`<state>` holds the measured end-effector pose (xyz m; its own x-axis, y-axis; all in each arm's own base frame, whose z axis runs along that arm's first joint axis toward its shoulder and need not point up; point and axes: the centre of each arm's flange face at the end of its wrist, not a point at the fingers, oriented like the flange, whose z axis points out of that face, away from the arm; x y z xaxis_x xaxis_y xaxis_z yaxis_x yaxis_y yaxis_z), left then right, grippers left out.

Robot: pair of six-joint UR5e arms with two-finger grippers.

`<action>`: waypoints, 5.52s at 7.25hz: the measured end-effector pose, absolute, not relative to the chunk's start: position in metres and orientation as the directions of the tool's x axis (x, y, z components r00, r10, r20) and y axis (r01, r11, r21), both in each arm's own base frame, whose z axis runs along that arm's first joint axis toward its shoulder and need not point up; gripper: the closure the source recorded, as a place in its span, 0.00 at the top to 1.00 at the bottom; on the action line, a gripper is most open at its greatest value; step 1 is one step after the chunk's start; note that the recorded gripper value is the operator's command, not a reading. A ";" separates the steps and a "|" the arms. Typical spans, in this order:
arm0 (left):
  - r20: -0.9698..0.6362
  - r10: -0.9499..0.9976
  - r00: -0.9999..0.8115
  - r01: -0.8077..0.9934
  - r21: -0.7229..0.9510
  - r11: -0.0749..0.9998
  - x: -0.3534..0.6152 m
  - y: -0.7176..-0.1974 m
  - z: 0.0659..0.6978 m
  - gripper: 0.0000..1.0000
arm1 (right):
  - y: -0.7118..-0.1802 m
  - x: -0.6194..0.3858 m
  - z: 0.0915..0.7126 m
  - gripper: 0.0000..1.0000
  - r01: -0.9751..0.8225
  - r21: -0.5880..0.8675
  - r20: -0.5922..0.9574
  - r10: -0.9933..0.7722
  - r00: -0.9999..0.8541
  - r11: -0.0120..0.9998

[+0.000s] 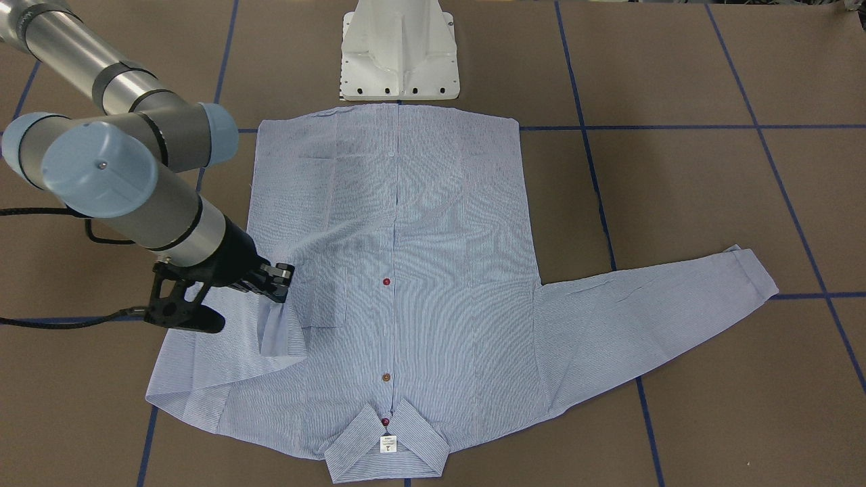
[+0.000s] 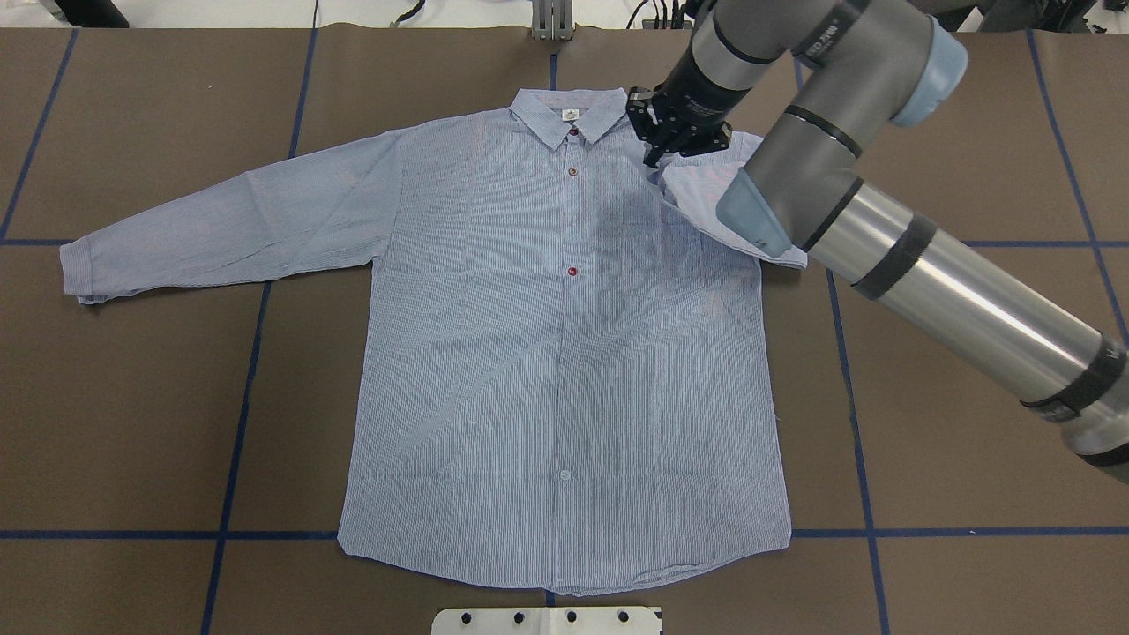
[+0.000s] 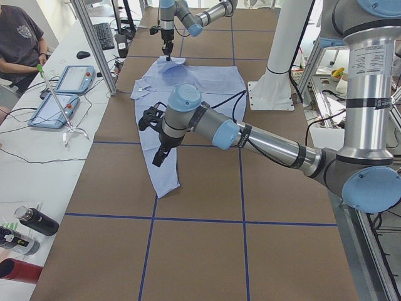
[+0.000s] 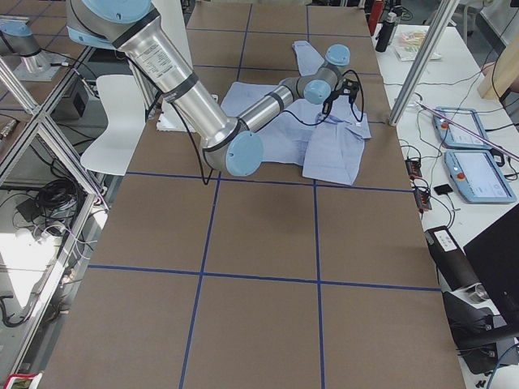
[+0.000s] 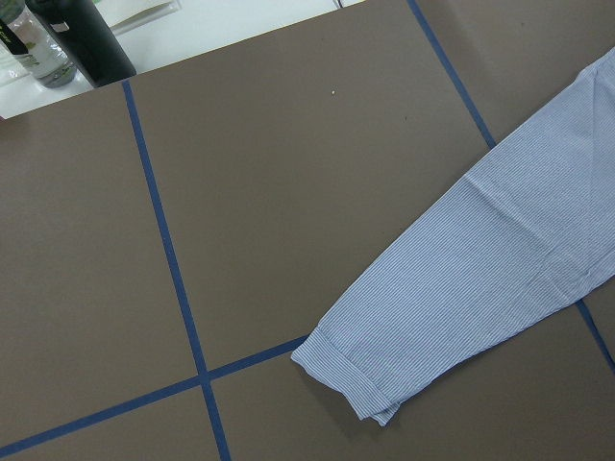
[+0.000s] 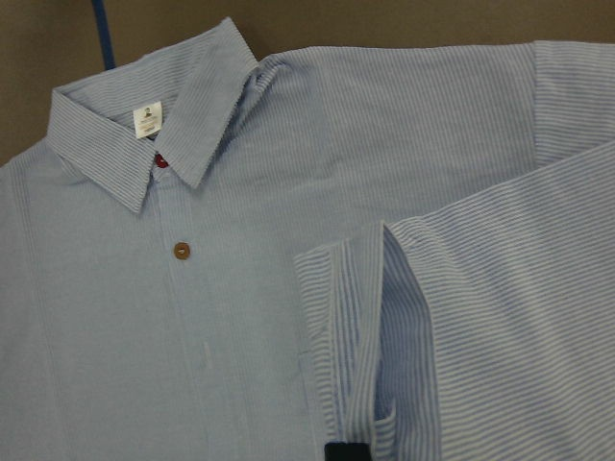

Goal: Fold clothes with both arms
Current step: 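Carry the sleeve cuff with the right gripper across the shirt toward the collar, then release the sleeve on the shirt and raise the right gripper away, then grasp the other sleeve cuff with the left gripper while the right gripper withdraws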

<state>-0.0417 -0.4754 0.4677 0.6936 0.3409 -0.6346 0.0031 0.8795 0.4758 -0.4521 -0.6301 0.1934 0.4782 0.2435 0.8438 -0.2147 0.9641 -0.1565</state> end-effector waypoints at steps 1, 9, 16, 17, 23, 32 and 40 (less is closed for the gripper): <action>-0.635 0.341 0.694 0.003 0.475 0.880 -0.042 -0.476 0.468 0.99 | -0.627 -0.490 0.166 0.00 -0.251 -0.144 0.851 0.250 0.462 0.957; -0.628 0.365 0.688 -0.012 0.493 0.870 -0.034 -0.479 0.468 0.99 | -0.573 -0.638 0.087 0.97 -0.433 -0.075 0.880 0.263 0.395 0.898; -0.807 0.137 0.574 0.099 0.235 0.967 0.137 -0.543 0.569 0.78 | -0.596 -0.548 0.166 0.98 -0.455 -0.249 0.800 0.446 0.402 0.855; -0.809 0.084 0.582 0.128 0.193 0.973 0.156 -0.543 0.586 0.78 | -0.600 -0.517 0.191 0.98 -0.436 -0.258 0.798 0.444 0.407 0.862; -0.851 -0.026 0.524 0.189 0.086 0.978 0.166 -0.516 0.668 0.66 | -0.618 -0.385 0.265 0.98 -0.335 -0.230 0.825 0.365 0.430 0.914; -0.902 0.075 0.426 0.191 0.170 0.967 0.184 -0.524 0.565 0.00 | -0.621 -0.356 0.272 0.98 -0.331 -0.231 0.831 0.363 0.421 0.915; -0.985 0.043 0.170 0.306 0.094 0.947 0.430 -0.541 0.170 0.00 | -0.625 -0.262 0.413 0.99 -0.320 -0.153 0.777 0.314 0.546 0.935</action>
